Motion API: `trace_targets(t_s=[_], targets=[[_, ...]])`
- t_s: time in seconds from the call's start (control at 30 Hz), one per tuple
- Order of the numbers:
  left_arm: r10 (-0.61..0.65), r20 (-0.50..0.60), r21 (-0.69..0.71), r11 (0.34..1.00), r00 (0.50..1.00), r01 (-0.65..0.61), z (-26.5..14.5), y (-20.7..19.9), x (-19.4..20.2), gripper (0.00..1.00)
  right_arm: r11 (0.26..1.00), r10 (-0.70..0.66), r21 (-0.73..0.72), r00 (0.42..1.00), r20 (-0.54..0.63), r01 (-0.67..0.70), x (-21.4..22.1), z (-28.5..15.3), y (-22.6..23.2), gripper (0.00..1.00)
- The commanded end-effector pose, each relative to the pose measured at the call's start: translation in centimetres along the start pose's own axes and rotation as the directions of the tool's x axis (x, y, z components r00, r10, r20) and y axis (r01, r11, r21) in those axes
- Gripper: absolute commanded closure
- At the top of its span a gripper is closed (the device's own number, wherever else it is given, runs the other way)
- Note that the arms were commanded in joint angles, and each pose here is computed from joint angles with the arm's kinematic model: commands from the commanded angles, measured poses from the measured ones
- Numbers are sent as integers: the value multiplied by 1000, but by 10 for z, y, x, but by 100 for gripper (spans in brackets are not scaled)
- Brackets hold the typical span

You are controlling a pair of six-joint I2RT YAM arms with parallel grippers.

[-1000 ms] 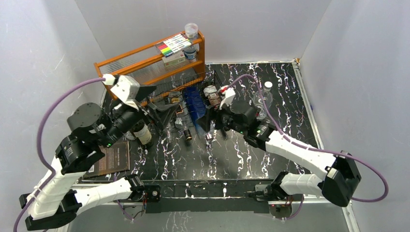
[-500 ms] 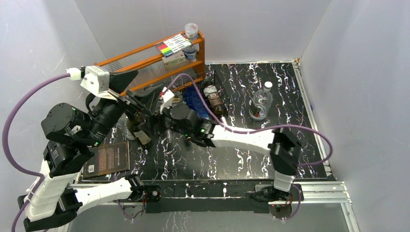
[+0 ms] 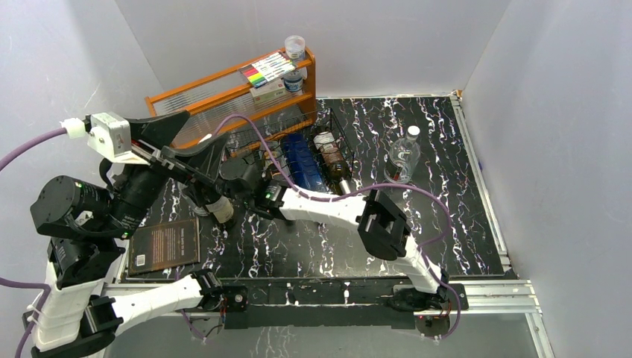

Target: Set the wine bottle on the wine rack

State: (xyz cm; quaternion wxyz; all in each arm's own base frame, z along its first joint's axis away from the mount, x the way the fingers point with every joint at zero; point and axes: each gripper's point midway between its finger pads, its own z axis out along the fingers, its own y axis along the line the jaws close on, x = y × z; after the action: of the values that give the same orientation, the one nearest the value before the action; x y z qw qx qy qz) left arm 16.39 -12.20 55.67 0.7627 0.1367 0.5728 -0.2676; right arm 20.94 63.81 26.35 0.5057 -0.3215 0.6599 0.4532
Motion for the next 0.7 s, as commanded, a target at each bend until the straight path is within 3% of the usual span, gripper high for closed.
trace_targets(t_s=[0.0,0.47,0.67], targets=[[-6,11,-13,1000,1000,7,-4,4,-7,2,999,-32,-5,995,98,33,-36,1,12,29],[0,-14,-14,1000,1000,0,-5,4,4,2,997,-65,49,985,161,58,-54,-27,5,97],[9,-40,-10,1000,999,-9,-1,2,15,2,998,-57,45,979,196,49,-69,-56,6,100]])
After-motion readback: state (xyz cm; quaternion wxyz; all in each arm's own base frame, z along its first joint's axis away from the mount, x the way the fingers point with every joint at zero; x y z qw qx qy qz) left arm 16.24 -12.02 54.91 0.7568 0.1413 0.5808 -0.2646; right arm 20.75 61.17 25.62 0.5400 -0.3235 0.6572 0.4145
